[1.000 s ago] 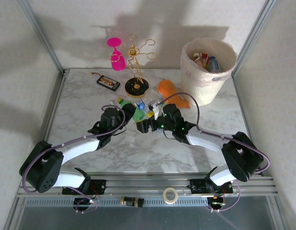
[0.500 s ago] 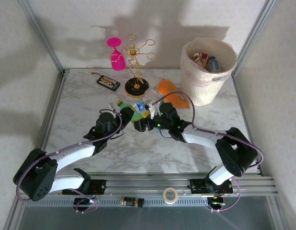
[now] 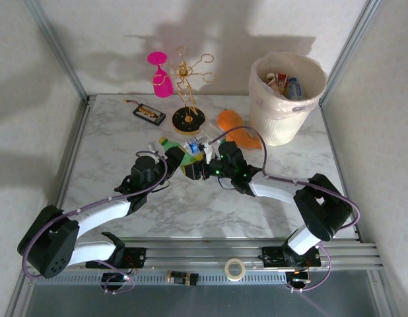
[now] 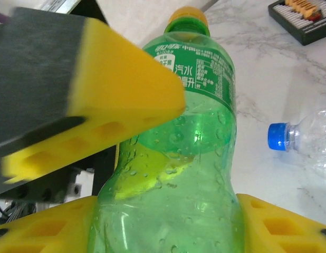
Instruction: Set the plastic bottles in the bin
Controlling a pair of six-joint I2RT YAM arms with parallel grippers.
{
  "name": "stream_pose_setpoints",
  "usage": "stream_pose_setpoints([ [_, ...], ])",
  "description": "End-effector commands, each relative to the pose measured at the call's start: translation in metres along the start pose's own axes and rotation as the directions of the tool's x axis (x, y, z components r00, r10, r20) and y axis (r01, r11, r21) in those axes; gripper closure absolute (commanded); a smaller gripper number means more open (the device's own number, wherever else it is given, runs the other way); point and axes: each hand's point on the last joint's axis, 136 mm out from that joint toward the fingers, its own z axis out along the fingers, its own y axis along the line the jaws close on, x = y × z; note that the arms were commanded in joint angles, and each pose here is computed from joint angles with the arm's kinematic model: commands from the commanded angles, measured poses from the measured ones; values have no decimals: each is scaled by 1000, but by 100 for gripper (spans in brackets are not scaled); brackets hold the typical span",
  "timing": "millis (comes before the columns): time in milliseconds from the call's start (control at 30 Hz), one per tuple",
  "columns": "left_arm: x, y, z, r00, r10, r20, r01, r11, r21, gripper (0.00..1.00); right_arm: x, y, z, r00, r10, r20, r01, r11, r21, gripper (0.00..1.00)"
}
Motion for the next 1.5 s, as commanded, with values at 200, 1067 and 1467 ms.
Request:
stream_pose_setpoints([
  [200, -11, -32, -9, 999, 40, 12, -41, 996, 73, 0, -23, -12, -14, 997, -36, 75, 28, 994, 101, 57],
  [1067, -46, 47, -15, 989, -89, 121, 97, 993, -61, 0, -209, -96, -248, 906, -240, 349, -70, 727, 683, 57],
  [1467, -18, 58, 4, 1000, 27, 6, -25, 990, -141, 0, -279, -172, -319, 882, -297, 366, -187, 493, 849, 59],
])
